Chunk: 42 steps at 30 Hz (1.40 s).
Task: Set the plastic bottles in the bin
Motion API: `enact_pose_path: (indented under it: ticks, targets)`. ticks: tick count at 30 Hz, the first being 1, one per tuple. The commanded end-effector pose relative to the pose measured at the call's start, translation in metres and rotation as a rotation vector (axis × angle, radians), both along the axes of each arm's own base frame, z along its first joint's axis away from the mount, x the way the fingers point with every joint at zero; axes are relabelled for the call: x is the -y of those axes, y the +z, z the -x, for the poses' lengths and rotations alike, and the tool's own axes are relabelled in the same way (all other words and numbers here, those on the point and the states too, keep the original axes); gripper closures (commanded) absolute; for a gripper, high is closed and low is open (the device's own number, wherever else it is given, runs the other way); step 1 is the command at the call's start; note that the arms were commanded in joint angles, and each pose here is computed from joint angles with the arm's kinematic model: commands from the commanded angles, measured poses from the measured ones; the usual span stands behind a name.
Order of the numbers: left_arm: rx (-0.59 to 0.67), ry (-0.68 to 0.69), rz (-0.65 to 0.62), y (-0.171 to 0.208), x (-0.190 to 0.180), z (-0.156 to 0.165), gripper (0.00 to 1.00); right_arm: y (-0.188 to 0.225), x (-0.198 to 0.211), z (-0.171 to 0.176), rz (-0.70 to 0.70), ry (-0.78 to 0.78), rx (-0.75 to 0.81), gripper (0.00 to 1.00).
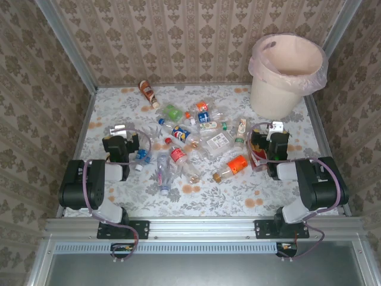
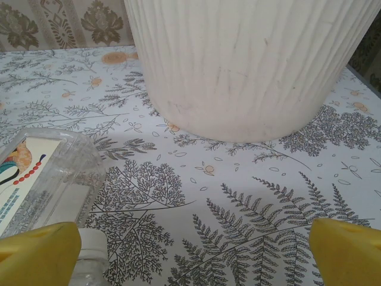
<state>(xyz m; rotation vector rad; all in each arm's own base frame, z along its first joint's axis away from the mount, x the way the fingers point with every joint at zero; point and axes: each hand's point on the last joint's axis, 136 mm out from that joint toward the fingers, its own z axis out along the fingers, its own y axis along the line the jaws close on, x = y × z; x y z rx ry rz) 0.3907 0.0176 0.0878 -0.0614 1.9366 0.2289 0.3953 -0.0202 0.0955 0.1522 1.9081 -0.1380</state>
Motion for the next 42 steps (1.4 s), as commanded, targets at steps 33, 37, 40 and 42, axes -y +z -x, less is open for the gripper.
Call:
enact_pose_path:
  ticks: [33,37,40,42]
  targets:
    - [0.036,-0.021,-0.003,0.018,0.001,-0.002,0.00,0.018,0.007,0.010,-0.007,-0.048,0.082,0.00]
    - [0.035,-0.002,-0.009,0.032,-0.002,0.002,0.00,0.037,0.009,0.018,-0.003,-0.066,0.085,0.00]
    - [0.057,0.010,-0.004,0.054,-0.004,0.008,0.00,0.063,0.013,0.023,-0.019,-0.086,0.074,0.00]
    - [0.082,0.036,0.003,0.067,-0.008,0.015,0.00,0.075,0.010,0.028,-0.046,-0.077,0.085,0.00]
